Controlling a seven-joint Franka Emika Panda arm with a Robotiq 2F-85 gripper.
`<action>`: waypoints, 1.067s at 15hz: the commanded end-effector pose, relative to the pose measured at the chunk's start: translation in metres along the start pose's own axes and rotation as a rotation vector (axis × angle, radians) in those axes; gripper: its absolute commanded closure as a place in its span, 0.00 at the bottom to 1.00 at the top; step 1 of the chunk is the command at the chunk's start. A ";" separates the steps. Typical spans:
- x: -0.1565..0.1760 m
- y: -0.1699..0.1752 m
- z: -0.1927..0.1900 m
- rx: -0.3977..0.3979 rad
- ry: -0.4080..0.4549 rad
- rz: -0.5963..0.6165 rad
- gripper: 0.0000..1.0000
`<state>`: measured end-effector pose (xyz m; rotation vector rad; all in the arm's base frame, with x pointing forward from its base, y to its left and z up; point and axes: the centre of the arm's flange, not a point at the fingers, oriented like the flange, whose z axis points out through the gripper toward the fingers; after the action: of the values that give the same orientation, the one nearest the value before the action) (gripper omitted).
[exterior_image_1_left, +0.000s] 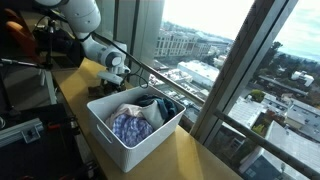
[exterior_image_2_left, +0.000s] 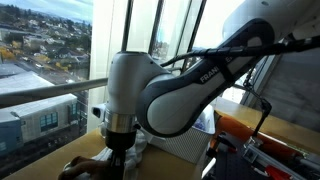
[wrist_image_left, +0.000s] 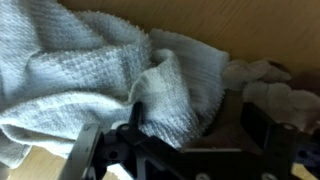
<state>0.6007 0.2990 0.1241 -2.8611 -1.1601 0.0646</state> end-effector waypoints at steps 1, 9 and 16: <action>0.017 0.010 0.012 0.031 -0.021 0.020 0.00; 0.004 0.031 0.032 0.042 -0.033 0.049 0.54; -0.013 0.021 -0.013 0.008 -0.029 0.051 1.00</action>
<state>0.6215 0.2788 0.1063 -2.8815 -1.0911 0.1000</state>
